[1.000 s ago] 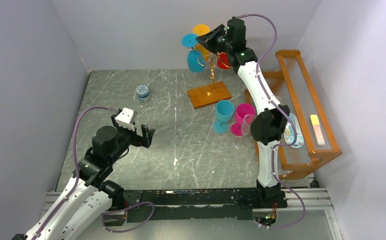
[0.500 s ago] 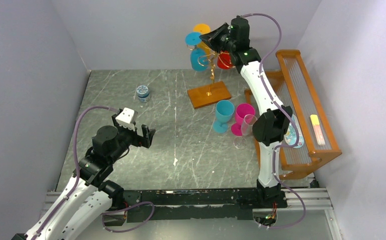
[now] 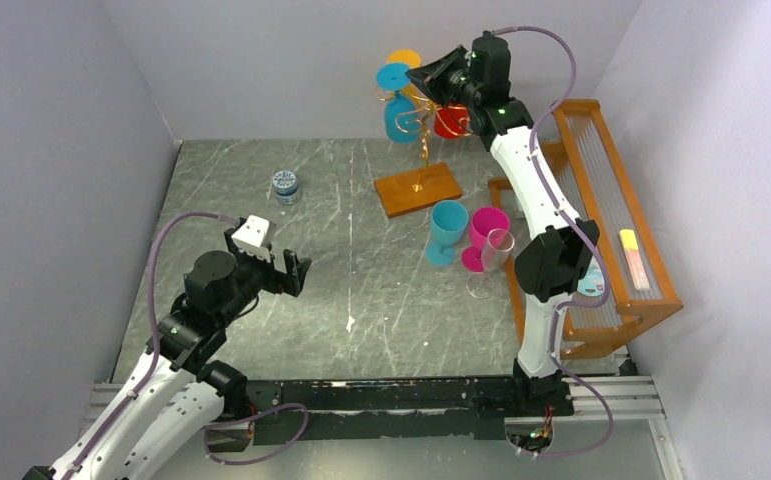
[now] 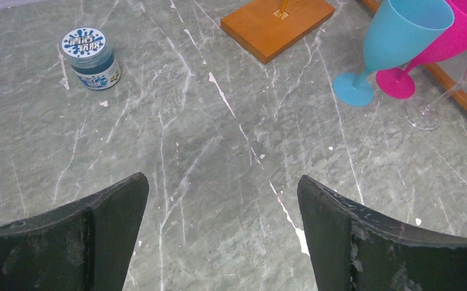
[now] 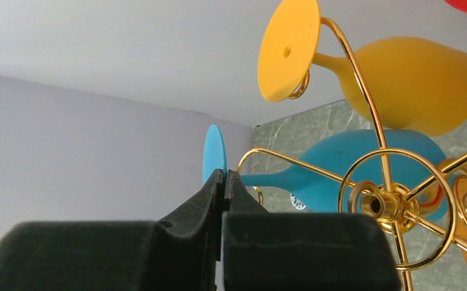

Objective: Take the wine glass off the wine glass rack
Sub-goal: Pick up the wine glass from the wine rack.

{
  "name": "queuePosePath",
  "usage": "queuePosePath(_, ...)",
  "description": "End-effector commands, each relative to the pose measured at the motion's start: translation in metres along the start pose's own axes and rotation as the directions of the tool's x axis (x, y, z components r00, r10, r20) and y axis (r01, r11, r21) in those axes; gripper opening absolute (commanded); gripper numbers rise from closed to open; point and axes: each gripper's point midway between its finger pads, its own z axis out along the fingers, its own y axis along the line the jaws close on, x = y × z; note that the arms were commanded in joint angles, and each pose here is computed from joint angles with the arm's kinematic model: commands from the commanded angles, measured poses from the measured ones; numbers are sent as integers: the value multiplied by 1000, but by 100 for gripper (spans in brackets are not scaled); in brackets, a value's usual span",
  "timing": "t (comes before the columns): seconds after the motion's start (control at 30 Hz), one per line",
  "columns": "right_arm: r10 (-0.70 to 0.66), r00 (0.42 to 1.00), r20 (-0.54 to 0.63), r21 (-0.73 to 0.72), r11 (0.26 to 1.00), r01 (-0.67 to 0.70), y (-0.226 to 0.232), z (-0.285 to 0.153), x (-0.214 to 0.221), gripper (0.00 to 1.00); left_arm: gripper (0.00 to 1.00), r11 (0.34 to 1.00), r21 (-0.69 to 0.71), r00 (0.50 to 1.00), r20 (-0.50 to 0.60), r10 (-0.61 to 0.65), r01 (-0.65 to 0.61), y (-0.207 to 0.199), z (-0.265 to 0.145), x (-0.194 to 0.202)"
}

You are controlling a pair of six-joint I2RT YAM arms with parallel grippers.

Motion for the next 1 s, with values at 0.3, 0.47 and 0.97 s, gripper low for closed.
queuePosePath(0.3, -52, 998, 16, -62, 997, 53, 21, -20, -12, 0, 97, 1000, 14, 999, 33, 10, -10, -2, -4, -13)
queuePosePath(0.47, -57, 998, -2, -88, 995, 57, 26, -30, -7, 0, 97, 1000, 15, 1000, 27, 8, -9, -2, -3, -12)
queuePosePath(0.97, -65, 994, -86, -163, 985, 50, 40, -48, 12, 0, 97, 1000, 11, 1000, 30, 5, -6, -2, -3, -13)
